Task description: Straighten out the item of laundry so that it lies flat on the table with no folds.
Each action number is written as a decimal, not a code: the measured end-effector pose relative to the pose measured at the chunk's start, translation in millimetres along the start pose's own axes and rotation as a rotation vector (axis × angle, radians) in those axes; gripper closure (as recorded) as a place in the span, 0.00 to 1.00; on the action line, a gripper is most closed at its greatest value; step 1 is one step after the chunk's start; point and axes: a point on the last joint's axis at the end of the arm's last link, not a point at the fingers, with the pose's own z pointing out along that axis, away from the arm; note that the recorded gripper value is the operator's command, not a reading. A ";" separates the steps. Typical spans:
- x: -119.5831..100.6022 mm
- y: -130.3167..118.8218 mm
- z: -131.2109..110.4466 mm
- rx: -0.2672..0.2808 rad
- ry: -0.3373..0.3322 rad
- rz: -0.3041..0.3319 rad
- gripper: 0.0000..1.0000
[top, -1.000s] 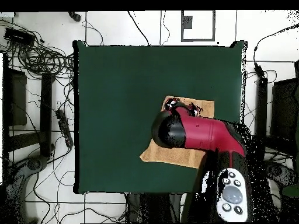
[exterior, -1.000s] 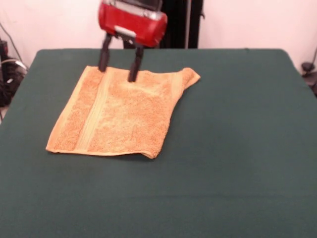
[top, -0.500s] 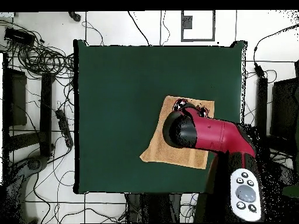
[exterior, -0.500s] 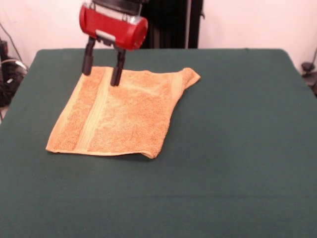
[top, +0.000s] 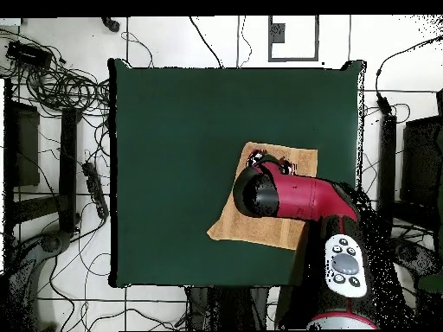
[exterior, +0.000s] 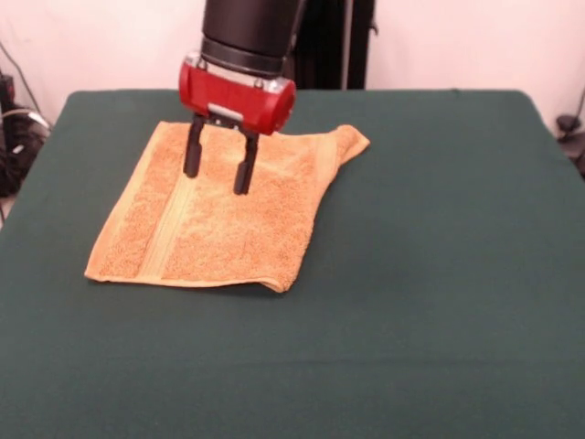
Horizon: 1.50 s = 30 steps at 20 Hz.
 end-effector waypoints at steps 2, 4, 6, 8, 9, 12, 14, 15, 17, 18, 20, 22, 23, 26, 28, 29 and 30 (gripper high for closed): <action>5.4 4.1 4.7 -0.003 0.005 -0.007 0.00; 11.0 8.6 9.0 -0.007 0.009 -0.015 0.00; 13.7 10.3 11.1 -0.008 0.012 -0.018 0.00; 17.6 11.2 15.0 -0.009 0.018 -0.020 0.00; 19.6 11.2 16.9 -0.008 0.023 -0.021 0.00; 24.8 11.7 21.7 -0.008 0.034 -0.023 0.00; 26.8 11.9 24.2 -0.010 0.040 -0.022 0.00; 27.5 12.0 25.7 -0.012 0.043 -0.019 0.00; 28.6 12.3 28.4 -0.018 0.048 -0.015 0.00; 29.8 12.4 31.2 -0.022 0.052 -0.012 0.00; 31.9 12.3 35.2 -0.027 0.055 -0.008 0.00; 35.1 12.8 41.2 -0.034 0.058 -0.004 0.00; 37.4 13.6 44.9 -0.039 0.059 -0.002 0.00; 47.7 20.7 57.2 -0.060 0.060 -0.004 0.00; 51.1 23.4 60.8 -0.066 0.060 -0.005 0.00; 53.8 24.9 63.2 -0.069 0.060 -0.007 0.00; 56.2 26.0 65.3 -0.071 0.061 -0.008 0.00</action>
